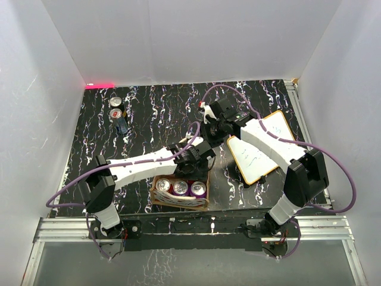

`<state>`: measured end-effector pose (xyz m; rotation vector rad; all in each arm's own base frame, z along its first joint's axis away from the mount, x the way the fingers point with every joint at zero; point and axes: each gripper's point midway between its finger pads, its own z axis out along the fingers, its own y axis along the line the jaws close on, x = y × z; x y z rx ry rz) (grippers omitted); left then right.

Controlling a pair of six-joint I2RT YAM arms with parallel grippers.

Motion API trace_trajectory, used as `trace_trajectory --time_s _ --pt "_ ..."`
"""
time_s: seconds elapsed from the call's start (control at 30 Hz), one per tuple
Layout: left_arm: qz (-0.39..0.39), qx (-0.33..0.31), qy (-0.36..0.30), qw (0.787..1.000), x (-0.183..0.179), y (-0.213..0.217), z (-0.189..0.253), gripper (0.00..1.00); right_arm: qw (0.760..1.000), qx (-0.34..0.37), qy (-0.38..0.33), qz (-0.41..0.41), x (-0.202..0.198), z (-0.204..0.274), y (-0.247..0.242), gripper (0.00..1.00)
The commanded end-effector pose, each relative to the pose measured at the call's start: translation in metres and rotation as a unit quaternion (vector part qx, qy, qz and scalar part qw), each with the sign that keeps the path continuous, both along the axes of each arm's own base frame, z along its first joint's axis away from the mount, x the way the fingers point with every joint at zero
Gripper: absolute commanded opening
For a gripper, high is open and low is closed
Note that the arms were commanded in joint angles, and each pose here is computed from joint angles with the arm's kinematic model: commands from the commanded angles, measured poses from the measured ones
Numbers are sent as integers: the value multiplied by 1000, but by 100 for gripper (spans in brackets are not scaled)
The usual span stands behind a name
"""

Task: Take the beverage out of the canvas bag

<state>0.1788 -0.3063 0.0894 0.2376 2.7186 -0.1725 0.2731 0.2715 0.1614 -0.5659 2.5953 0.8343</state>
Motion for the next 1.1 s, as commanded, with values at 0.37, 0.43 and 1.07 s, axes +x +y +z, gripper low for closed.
trace_trajectory --time_s 0.37,0.43,1.07 --pt "2 -29 -69 997 14 3 99 30 996 63 -52 19 10 40 22 12" --pt "10 -42 -83 996 16 7 113 29 997 63 -51 18 10 40 22 12" --pt "72 -112 -214 968 30 79 250 1 997 66 -38 24 6 35 24 12"
